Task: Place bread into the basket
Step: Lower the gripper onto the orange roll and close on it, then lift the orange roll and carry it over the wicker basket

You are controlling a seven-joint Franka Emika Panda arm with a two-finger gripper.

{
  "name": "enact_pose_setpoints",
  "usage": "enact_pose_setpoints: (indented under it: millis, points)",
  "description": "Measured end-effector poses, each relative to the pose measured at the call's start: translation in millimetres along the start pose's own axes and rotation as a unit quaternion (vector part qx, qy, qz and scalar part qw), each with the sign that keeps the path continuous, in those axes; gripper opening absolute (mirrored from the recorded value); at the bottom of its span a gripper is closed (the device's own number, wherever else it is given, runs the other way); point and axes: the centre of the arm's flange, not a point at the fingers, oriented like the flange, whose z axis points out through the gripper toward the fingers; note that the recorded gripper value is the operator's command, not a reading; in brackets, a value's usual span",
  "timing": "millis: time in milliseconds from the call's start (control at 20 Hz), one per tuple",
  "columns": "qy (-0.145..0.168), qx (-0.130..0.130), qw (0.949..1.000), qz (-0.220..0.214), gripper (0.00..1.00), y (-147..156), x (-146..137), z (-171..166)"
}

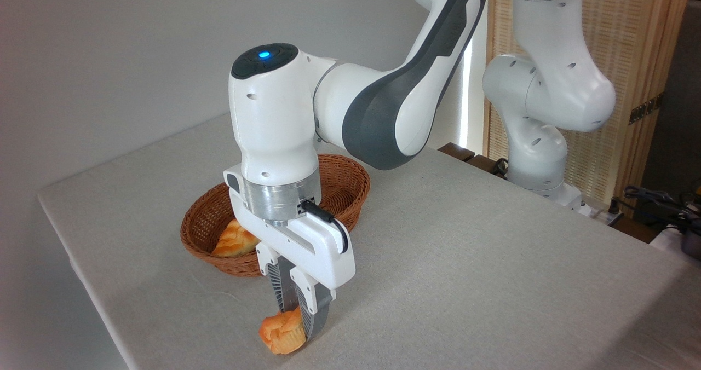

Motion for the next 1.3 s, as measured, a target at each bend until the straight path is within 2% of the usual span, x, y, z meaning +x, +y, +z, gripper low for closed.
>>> enact_pose_setpoints:
  millis: [150, 300, 450, 600, 750, 850, 1000, 1150, 1250, 1300]
  points:
    - [0.0, 0.0, 1.0, -0.001, 0.24, -0.9, -0.6, -0.3]
    - [0.004, 0.005, 1.0, -0.004, 0.18, -5.7, -0.9, -5.7]
    - [0.011, 0.013, 0.9998, -0.01, 0.18, -15.0, -1.8, -17.7]
    - [0.011, 0.013, 0.9998, -0.012, 0.21, -20.9, 0.5, -36.4]
    - [0.005, 0.005, 0.9999, -0.011, 0.22, -22.6, 3.6, -68.7]
    - [-0.009, -0.013, 0.9998, -0.009, 0.26, -15.5, 0.4, -100.3]
    - [-0.025, -0.063, 0.9977, 0.006, 0.26, 20.4, -2.9, -143.6]
    - [-0.035, -0.122, 0.9915, 0.03, 0.28, 67.9, 1.4, -165.3]
    - [-0.033, -0.167, 0.9847, 0.038, 0.31, 93.8, 4.9, -170.9]
    - [-0.034, -0.18, 0.9822, 0.042, 0.32, 101.8, 6.6, -169.8]
